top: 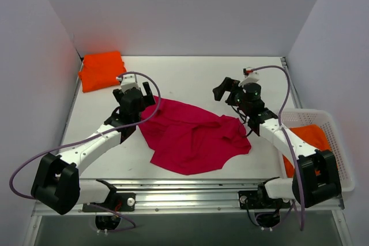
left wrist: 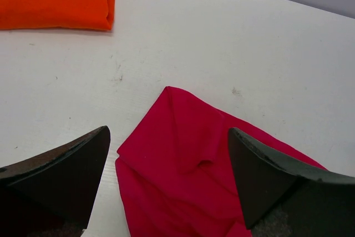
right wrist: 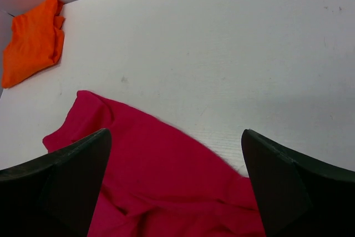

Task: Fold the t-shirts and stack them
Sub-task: Flatten the tshirt out

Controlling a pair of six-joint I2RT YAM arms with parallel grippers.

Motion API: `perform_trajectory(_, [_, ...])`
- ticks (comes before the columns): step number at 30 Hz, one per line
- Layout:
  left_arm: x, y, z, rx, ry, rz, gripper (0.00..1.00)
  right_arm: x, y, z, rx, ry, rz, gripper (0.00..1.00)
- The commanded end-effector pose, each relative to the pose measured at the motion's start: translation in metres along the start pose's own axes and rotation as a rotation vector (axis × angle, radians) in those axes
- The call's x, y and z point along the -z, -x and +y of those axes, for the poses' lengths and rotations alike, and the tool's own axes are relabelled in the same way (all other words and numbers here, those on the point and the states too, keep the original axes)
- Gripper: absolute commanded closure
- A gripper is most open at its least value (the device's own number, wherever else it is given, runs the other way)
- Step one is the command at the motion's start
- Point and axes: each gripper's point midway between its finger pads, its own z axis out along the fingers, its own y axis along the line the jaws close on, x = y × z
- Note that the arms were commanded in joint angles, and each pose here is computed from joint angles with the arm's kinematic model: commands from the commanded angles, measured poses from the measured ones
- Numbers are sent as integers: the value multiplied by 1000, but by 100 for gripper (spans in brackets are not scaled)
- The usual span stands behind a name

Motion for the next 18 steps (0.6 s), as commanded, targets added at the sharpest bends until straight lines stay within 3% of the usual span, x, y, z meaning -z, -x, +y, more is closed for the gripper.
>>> perform_trajectory(1, [-1, 21, -1, 20, -2, -67, 4, 25, 43, 19, 53, -15, -148, 0])
perform_trajectory(2, [-1, 21, -1, 16, -2, -63, 4, 37, 74, 24, 78, -95, -236, 0])
perform_trajectory(4, [0, 22, -2, 16, -4, -59, 4, 56, 67, 54, 223, -143, -247, 0])
perform_trajectory(5, [0, 23, -1, 17, -4, -60, 4, 70, 83, 44, 217, -267, -327, 0])
perform_trajectory(8, [1, 22, 0, 26, -6, -73, 4, 70, 82, 39, 161, -310, -353, 0])
perform_trajectory(13, [-6, 11, 2, 23, 0, -56, 5, 18, 24, 42, 122, -17, -83, 0])
perform_trajectory(15, [-12, -1, -1, 14, -1, -23, 5, 3, -4, 21, 70, -104, 30, 0])
perform_trajectory(18, [-20, -16, -9, 16, -24, 35, 4, 0, -21, 7, 111, -252, 27, 0])
